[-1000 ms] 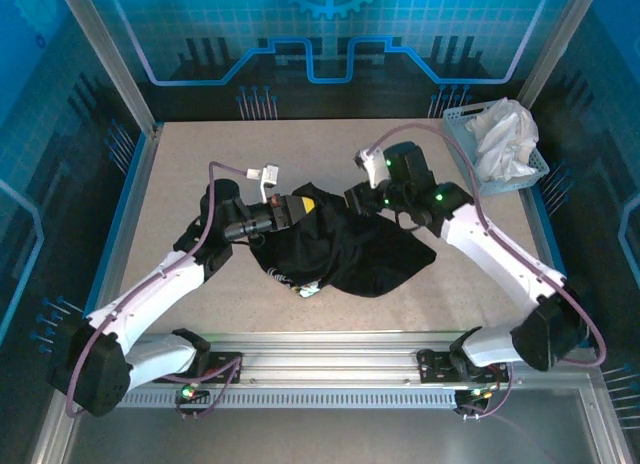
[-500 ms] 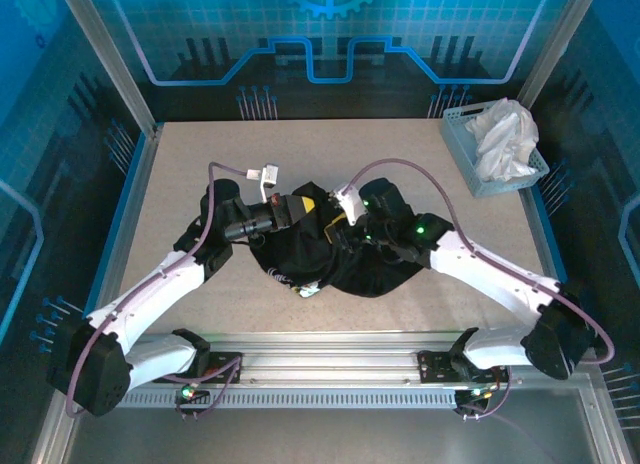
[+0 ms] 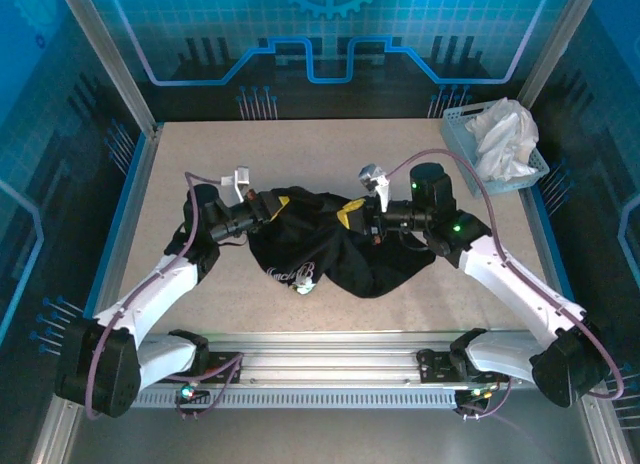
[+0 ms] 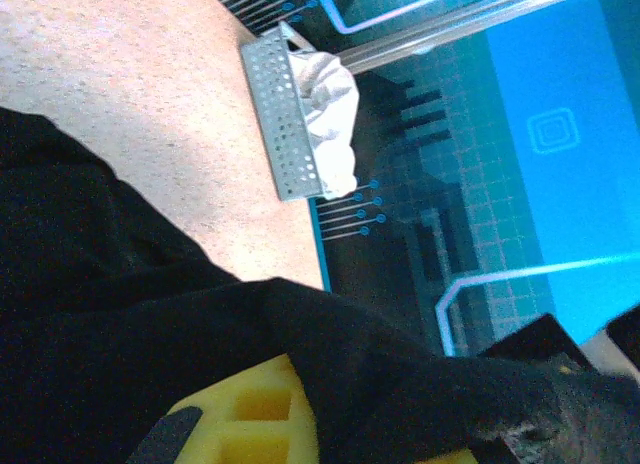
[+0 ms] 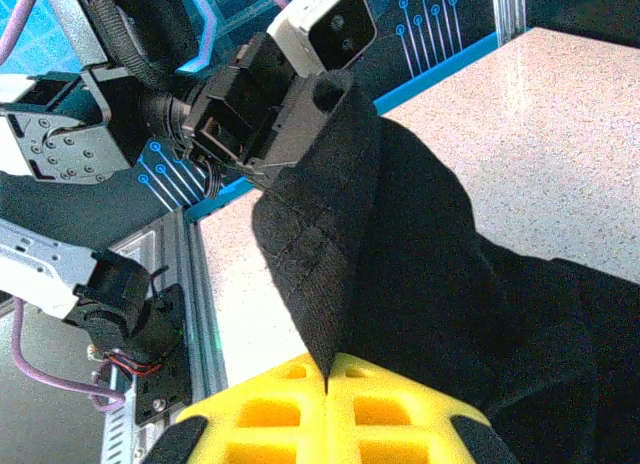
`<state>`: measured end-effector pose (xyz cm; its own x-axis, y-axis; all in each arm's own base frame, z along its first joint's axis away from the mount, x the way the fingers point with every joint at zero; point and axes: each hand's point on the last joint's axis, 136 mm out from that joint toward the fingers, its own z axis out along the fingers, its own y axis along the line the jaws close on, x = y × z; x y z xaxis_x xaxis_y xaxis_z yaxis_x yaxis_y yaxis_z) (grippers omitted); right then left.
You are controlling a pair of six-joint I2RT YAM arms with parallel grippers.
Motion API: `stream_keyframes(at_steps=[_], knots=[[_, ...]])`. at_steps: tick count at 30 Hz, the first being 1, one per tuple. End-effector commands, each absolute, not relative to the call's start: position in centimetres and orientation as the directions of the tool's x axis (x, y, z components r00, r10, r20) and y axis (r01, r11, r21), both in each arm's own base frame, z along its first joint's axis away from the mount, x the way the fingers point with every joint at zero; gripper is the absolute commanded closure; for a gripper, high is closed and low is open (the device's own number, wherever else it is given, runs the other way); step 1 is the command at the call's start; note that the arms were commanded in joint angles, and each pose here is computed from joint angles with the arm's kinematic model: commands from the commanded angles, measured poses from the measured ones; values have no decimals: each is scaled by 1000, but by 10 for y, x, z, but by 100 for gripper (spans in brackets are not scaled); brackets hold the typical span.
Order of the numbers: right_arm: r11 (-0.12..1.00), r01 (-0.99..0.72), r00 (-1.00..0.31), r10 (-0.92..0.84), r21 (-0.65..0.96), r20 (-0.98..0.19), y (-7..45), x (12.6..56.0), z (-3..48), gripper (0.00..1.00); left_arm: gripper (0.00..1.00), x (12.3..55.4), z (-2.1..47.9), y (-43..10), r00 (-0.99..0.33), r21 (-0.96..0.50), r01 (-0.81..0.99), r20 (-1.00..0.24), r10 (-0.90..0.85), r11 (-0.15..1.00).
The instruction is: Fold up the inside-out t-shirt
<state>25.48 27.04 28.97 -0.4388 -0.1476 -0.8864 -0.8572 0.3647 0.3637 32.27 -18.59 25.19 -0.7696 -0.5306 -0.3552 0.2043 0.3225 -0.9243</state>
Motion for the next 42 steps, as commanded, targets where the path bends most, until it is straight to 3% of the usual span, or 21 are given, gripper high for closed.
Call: stream_keyframes(at_steps=[1,7,11,18,25,32,42], knots=[[333,-850,-468,-117,409,-876,268,257,295,100,100,317,274,-190,-761,-910,306,-411,-502,281],[246,-870,-461,-101,427,-882,279,254,303,100,82,322,242,-180,-749,-861,228,-453,-483,454],[206,-882,-451,-107,424,-886,285,250,308,100,66,320,228,-175,-731,-791,204,-515,-447,577],[173,-895,-436,-157,410,-886,289,243,305,100,50,317,234,-185,-724,-757,271,-567,-393,594],[124,-937,-350,-314,328,-882,282,227,296,100,34,303,249,-183,-635,-586,350,-722,-276,731],[52,-961,-271,-377,272,-885,276,214,297,100,16,292,285,-200,-526,-496,547,-830,-184,674],[48,-963,-262,-395,265,-881,271,216,305,100,9,286,281,-226,-307,-208,800,-948,86,563]])
